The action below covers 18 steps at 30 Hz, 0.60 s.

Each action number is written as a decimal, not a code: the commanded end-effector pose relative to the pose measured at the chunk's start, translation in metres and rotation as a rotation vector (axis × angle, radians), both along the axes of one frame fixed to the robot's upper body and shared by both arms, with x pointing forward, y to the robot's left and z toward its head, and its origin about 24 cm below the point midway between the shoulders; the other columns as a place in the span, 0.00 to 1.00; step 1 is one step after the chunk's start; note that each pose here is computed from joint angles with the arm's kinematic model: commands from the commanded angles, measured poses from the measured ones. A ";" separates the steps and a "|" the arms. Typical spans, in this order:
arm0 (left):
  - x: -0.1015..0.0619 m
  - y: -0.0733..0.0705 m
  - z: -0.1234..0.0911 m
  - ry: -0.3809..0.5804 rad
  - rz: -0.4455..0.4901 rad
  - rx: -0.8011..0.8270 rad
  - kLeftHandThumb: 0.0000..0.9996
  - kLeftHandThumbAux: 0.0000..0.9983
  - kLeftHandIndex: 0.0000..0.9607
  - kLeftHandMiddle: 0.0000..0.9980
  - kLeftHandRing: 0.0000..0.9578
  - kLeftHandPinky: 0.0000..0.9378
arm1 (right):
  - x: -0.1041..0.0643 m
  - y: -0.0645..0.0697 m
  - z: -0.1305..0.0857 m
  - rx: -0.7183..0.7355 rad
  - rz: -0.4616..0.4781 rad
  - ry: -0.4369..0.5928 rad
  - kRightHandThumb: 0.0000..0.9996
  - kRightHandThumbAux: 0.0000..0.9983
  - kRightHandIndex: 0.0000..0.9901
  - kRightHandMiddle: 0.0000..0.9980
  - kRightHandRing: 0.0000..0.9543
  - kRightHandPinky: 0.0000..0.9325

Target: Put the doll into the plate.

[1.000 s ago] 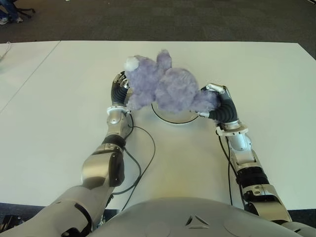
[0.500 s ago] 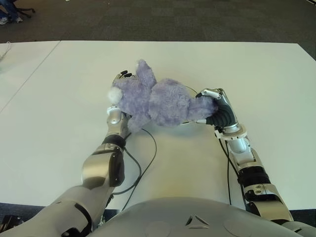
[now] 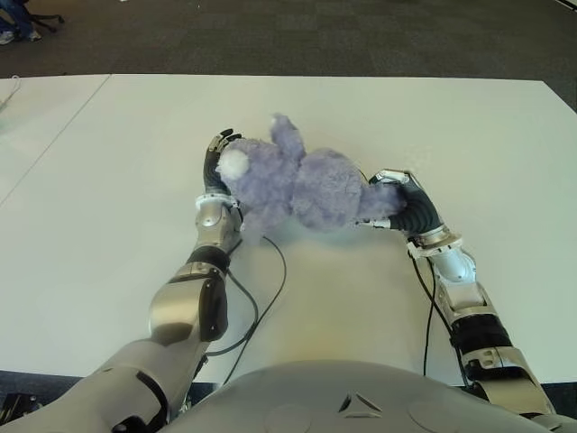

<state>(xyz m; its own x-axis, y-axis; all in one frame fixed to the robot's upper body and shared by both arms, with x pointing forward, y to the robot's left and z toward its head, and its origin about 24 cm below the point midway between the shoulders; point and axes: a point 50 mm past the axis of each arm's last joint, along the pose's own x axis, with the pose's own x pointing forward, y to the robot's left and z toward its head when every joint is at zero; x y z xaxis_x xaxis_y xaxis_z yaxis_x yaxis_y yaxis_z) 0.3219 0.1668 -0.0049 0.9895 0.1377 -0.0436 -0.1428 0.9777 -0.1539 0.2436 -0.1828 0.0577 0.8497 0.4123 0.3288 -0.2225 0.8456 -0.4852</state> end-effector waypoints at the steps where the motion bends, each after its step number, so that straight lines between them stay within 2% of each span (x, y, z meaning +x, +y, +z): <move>1: -0.091 -0.014 -0.099 0.479 0.015 -0.122 0.00 0.59 0.23 0.27 0.30 0.32 | -0.025 -0.001 -0.048 0.128 -0.020 0.417 0.05 0.76 0.79 0.86 0.92 0.92; 3: -0.091 -0.014 -0.099 0.481 0.017 -0.126 0.00 0.59 0.23 0.27 0.30 0.31 | -0.025 0.000 -0.047 0.111 -0.011 0.437 0.06 0.76 0.79 0.86 0.93 0.94; 5: -0.091 -0.013 -0.100 0.483 0.019 -0.128 0.00 0.59 0.23 0.27 0.30 0.31 | -0.026 0.000 -0.046 0.081 -0.001 0.448 0.06 0.76 0.77 0.85 0.91 0.90; 6: -0.091 -0.013 -0.100 0.485 0.020 -0.127 0.00 0.59 0.23 0.27 0.30 0.31 | -0.030 -0.001 -0.050 0.053 0.011 0.470 0.07 0.75 0.65 0.77 0.81 0.78; 7: -0.091 -0.013 -0.100 0.486 0.021 -0.127 0.00 0.60 0.22 0.27 0.30 0.31 | -0.033 -0.001 -0.053 0.035 0.019 0.487 0.03 0.67 0.45 0.51 0.53 0.52; 8: -0.091 -0.013 -0.100 0.487 0.021 -0.125 0.00 0.60 0.22 0.27 0.30 0.31 | -0.036 0.000 -0.059 0.017 0.030 0.510 0.01 0.61 0.29 0.31 0.32 0.32; 9: -0.092 -0.012 -0.100 0.488 0.022 -0.124 0.00 0.60 0.22 0.27 0.30 0.32 | -0.037 0.000 -0.062 0.008 0.037 0.525 0.00 0.55 0.19 0.20 0.20 0.19; 10: -0.091 -0.012 -0.100 0.488 0.023 -0.123 0.00 0.60 0.22 0.27 0.30 0.32 | -0.038 0.002 -0.066 -0.010 0.054 0.545 0.00 0.54 0.18 0.19 0.18 0.17; 11: -0.092 -0.012 -0.100 0.489 0.024 -0.122 0.00 0.60 0.23 0.28 0.31 0.33 | -0.038 0.003 -0.068 -0.022 0.066 0.558 0.00 0.50 0.12 0.12 0.12 0.10; 13: -0.092 -0.012 -0.100 0.489 0.025 -0.121 0.00 0.60 0.23 0.28 0.31 0.33 | -0.038 0.004 -0.068 -0.052 0.101 0.571 0.00 0.46 0.07 0.07 0.07 0.06; 18: -0.092 -0.011 -0.100 0.489 0.023 -0.116 0.00 0.60 0.23 0.28 0.31 0.32 | -0.039 0.008 -0.065 -0.072 0.157 0.587 0.00 0.43 0.00 0.03 0.04 0.08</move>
<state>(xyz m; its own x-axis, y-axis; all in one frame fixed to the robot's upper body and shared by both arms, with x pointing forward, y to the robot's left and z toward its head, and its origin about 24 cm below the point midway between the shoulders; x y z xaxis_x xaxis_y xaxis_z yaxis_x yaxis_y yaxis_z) 0.3217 0.1670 -0.0053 0.9893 0.1387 -0.0455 -0.1441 0.9774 -0.1546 0.2290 -0.1802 0.0295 0.8597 0.5106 -0.0106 -0.4739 0.7899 -0.3891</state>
